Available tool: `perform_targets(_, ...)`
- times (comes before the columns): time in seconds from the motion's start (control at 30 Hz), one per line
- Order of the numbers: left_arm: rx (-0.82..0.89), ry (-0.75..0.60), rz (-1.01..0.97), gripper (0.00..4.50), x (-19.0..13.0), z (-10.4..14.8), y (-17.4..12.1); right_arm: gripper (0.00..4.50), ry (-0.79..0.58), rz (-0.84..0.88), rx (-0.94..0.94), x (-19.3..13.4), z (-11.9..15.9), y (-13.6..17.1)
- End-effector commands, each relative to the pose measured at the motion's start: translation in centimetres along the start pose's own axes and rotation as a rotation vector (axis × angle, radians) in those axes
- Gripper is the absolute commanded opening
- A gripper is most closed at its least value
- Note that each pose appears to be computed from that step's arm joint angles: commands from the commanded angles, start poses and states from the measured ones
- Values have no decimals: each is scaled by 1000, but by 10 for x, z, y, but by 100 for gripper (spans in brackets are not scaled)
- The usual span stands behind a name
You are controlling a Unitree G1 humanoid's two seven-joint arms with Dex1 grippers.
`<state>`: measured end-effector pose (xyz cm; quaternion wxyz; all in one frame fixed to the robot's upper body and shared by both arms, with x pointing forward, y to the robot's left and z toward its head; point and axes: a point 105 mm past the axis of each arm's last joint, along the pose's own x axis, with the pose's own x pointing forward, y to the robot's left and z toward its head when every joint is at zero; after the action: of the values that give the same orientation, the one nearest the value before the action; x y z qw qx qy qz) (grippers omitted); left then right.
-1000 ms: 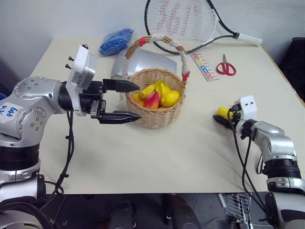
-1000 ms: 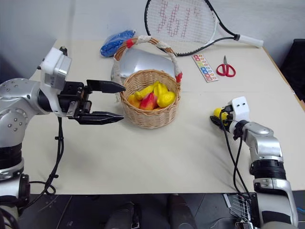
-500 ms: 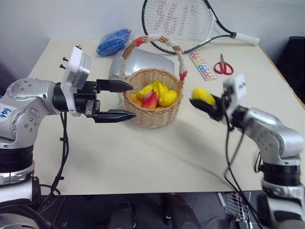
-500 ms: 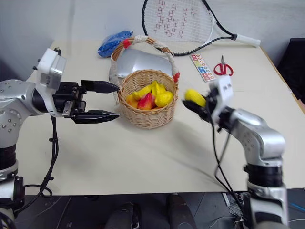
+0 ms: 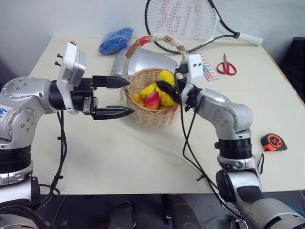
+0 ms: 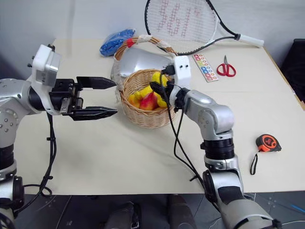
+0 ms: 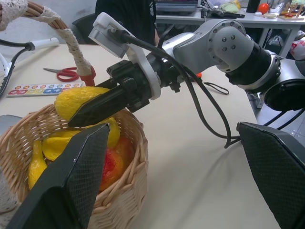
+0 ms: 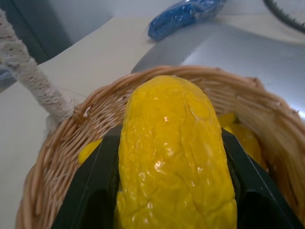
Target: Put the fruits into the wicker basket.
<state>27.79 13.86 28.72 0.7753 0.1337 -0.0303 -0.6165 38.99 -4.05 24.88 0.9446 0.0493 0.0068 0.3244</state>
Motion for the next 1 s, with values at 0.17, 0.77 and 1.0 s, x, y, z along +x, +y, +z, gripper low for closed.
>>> perform_targets(0.17,60,-18,12,450,-5,12,-7,356,-108,-40,-89,6,15,16)
perform_targets(0.77,65,-12,21,450,1,11,4,445,-36,-2,-131,-117,4,-24)
perform_targets(1.0,75,-24,9,450,5,15,6,445,-156,-76,-93,-70,10,-35)
